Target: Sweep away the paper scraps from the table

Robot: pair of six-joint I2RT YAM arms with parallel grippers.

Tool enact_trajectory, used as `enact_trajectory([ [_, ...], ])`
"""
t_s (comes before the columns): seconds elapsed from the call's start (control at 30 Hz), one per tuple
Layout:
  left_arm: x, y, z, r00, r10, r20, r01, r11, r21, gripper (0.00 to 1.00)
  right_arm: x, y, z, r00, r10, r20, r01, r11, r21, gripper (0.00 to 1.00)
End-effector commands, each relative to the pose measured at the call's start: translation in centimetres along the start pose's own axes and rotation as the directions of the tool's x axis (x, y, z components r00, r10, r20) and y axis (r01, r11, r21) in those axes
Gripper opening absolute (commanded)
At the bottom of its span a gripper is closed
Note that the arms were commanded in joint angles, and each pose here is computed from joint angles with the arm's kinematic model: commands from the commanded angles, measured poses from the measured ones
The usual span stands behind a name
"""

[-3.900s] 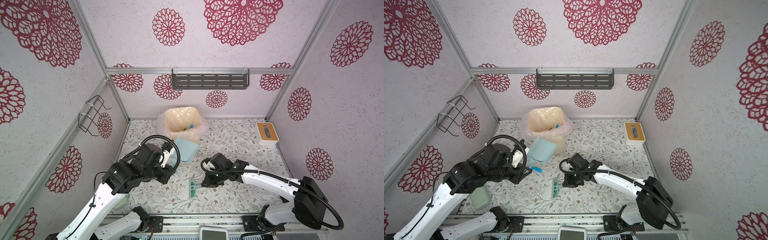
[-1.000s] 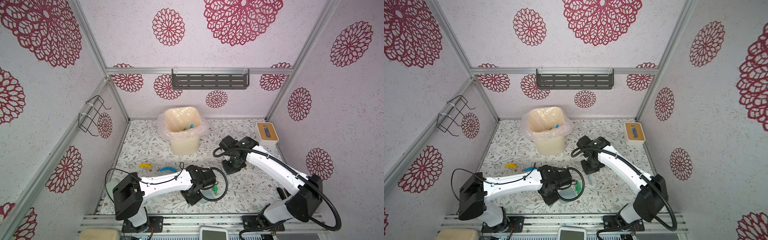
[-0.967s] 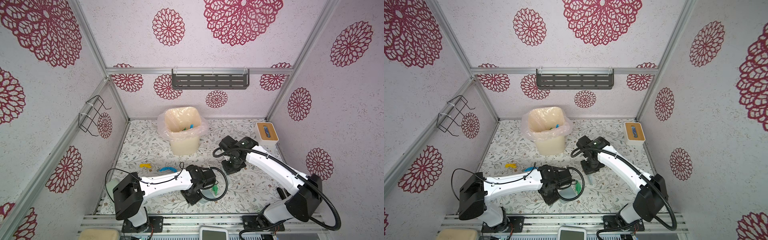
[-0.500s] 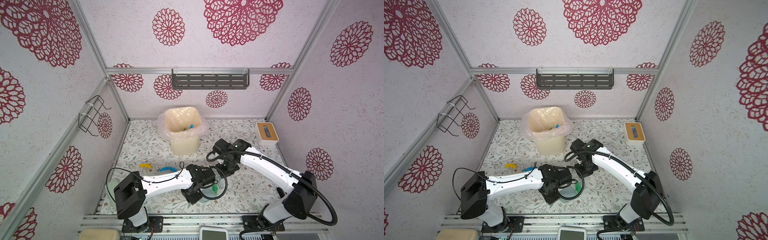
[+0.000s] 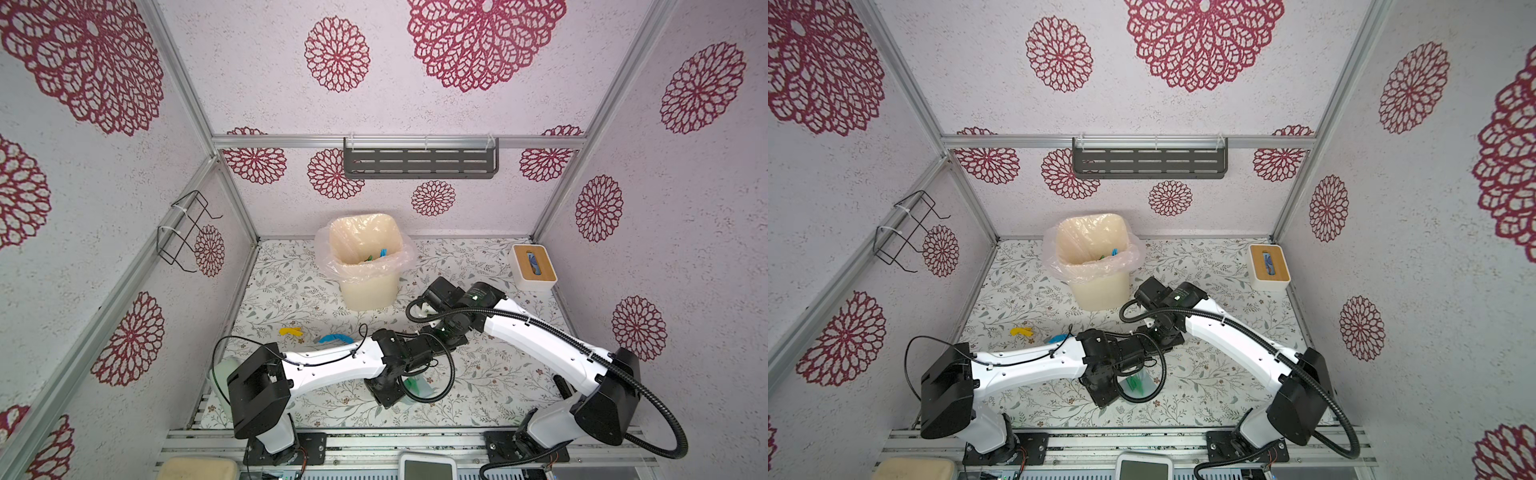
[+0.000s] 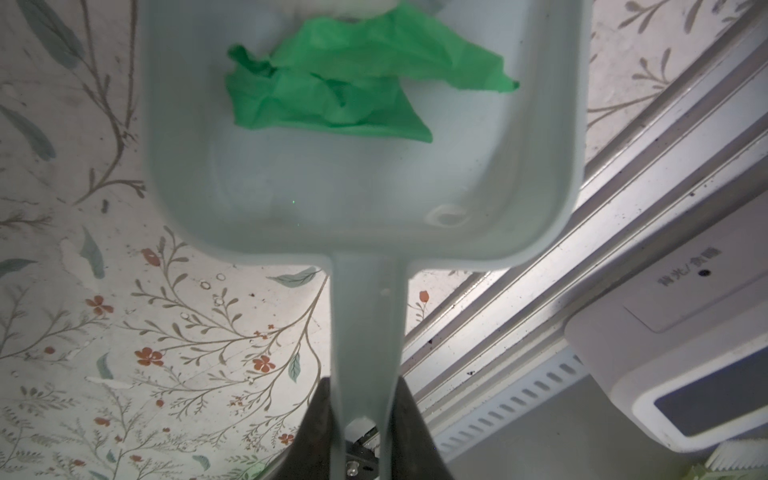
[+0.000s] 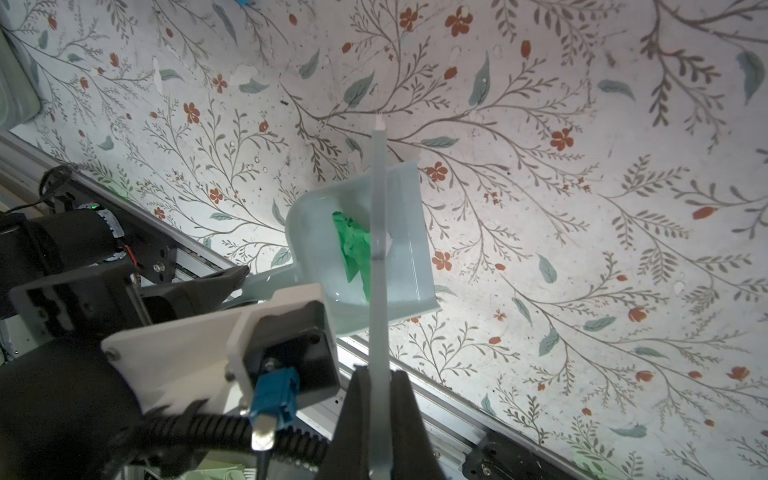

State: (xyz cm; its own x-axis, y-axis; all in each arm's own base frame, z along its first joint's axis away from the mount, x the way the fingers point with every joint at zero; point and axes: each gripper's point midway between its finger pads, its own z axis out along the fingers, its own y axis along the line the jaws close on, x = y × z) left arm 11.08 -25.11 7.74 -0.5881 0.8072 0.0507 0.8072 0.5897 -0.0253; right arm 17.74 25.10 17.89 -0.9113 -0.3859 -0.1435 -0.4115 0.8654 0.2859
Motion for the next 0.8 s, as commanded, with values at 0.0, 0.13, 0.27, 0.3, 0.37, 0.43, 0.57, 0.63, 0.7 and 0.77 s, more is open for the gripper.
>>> enact_trajectory([
  [0.0,-0.2,0.6,-0.4,0.999,-0.019,0.043,0.020,1.000,-0.009,0.00,0.9,-0.5,-3.7,0.998,0.029,0.060,-0.029,1.000,-0.002,0.00],
  [0.13,-0.7,0.7,-1.3,0.994,-0.026,0.111,0.027,1.000,-0.010,0.00,1.0,-2.2,-5.6,0.993,0.066,0.100,-0.068,0.997,0.022,0.00],
  [0.27,-1.0,1.0,-2.1,0.987,-0.028,0.158,0.031,0.999,-0.018,0.00,0.4,-2.9,-7.6,0.981,0.102,0.166,-0.104,0.995,-0.001,0.00],
  [0.3,-1.0,1.1,-2.2,0.986,-0.028,0.163,0.032,0.999,-0.024,0.00,0.3,-2.9,-7.8,0.978,0.112,0.175,-0.112,0.994,-0.010,0.00],
  [0.37,-1.2,1.3,-2.6,0.982,-0.031,0.185,0.038,0.999,-0.033,0.00,0.0,-3.1,-8.4,0.970,0.129,0.204,-0.125,0.992,-0.030,0.00],
  [0.43,-1.2,1.5,-3.0,0.979,-0.036,0.203,0.045,0.998,-0.042,0.00,-0.2,-3.2,-9.0,0.961,0.149,0.233,-0.140,0.989,-0.054,0.00],
  [0.57,-1.4,2.1,-4.7,0.961,-0.047,0.273,0.067,0.996,-0.064,0.00,-0.2,-4.4,-10.7,0.936,0.194,0.295,-0.183,0.981,-0.064,0.00],
  [0.63,-1.5,2.5,-5.8,0.947,-0.053,0.316,0.081,0.994,-0.076,0.00,-0.1,-5.4,-11.5,0.921,0.215,0.323,-0.208,0.976,-0.058,0.00],
  [0.7,-1.6,2.8,-7.1,0.931,-0.056,0.361,0.091,0.992,-0.083,0.00,0.2,-6.2,-12.2,0.908,0.235,0.348,-0.230,0.972,-0.054,0.00],
  [0.77,-1.6,3.2,-8.4,0.912,-0.058,0.407,0.104,0.990,-0.091,0.00,0.6,-7.1,-12.8,0.893,0.256,0.369,-0.255,0.966,-0.054,0.00],
])
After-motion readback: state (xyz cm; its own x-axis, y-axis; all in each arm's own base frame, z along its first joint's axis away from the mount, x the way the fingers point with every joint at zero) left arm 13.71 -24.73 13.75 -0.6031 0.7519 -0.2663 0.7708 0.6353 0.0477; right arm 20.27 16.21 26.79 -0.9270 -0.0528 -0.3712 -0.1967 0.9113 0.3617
